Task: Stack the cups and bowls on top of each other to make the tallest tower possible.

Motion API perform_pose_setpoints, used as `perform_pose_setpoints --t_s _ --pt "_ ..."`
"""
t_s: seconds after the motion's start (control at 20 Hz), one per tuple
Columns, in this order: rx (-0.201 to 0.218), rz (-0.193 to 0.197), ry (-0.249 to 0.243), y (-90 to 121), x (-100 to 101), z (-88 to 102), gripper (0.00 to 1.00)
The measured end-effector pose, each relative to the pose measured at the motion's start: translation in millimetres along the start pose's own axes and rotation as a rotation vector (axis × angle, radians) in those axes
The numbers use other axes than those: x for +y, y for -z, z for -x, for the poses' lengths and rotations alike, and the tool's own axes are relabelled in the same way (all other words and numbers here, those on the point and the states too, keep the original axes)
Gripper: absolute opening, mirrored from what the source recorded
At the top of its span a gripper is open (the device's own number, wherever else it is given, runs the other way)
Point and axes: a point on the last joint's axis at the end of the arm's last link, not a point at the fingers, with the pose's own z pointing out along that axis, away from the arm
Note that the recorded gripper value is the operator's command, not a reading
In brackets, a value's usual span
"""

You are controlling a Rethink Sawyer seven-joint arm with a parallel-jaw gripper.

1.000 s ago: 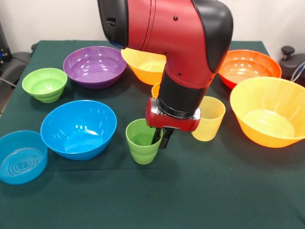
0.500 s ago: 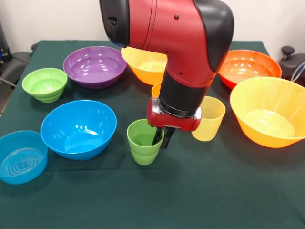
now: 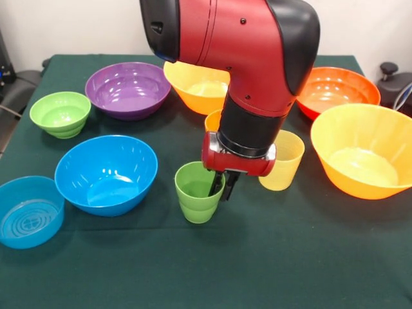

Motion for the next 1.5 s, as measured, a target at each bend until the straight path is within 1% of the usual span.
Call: perform_pose_setpoints --t_s 0.55,0.95,1.25,1.3,1.5 --pt "-0.004 0.006 -0.016 3.1 11.7 -1.4 0.0" --pt "-0.012 0.012 -0.031 3.0 10.8 -1.3 0.0" --pt "-0.03 0.013 -0.033 2.9 10.1 -3.2 0.0" --pt "-0.039 0.013 -0.033 2.5 10.0 -2.7 1.0" --pt "-0.045 0.015 -0.032 -0.8 11.2 -3.7 1.0"
